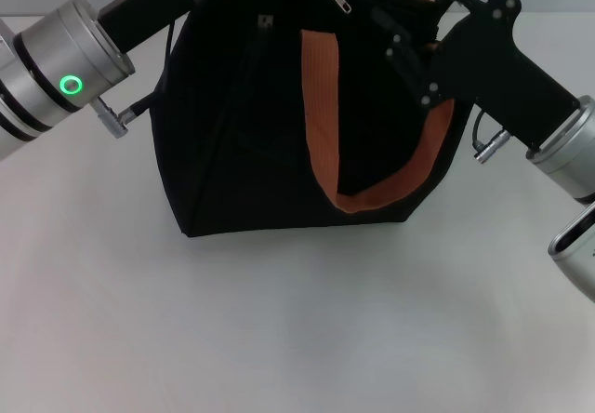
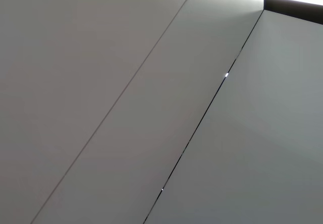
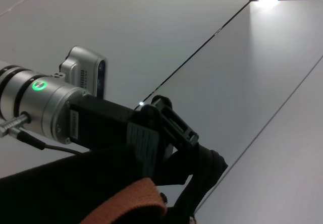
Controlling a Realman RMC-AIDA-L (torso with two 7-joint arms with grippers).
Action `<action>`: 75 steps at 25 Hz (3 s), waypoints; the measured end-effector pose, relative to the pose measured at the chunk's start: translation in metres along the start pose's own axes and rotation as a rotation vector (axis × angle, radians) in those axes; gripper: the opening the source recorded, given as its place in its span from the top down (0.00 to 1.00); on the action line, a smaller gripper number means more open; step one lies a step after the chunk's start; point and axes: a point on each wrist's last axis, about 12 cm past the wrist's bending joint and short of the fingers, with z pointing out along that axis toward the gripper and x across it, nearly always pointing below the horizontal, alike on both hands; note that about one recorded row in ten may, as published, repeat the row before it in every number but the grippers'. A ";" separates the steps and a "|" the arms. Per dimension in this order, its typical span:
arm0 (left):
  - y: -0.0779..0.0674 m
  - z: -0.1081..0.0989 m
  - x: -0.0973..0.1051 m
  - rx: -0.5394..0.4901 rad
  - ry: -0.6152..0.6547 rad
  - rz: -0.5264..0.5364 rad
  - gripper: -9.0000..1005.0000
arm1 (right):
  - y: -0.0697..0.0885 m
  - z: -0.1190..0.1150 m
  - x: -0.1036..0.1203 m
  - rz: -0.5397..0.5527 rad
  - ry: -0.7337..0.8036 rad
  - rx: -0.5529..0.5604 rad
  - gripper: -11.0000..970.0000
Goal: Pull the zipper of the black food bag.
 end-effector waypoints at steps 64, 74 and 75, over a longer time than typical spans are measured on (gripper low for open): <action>0.001 0.010 0.001 0.003 0.001 -0.008 0.95 | 0.000 0.027 0.007 -0.095 0.027 -0.062 0.62; 0.001 0.010 0.001 0.002 0.000 -0.008 0.94 | -0.003 0.029 0.008 -0.099 0.029 -0.051 0.62; 0.001 0.010 0.001 0.002 0.000 -0.008 0.94 | -0.003 0.029 0.008 -0.101 0.030 -0.052 0.62</action>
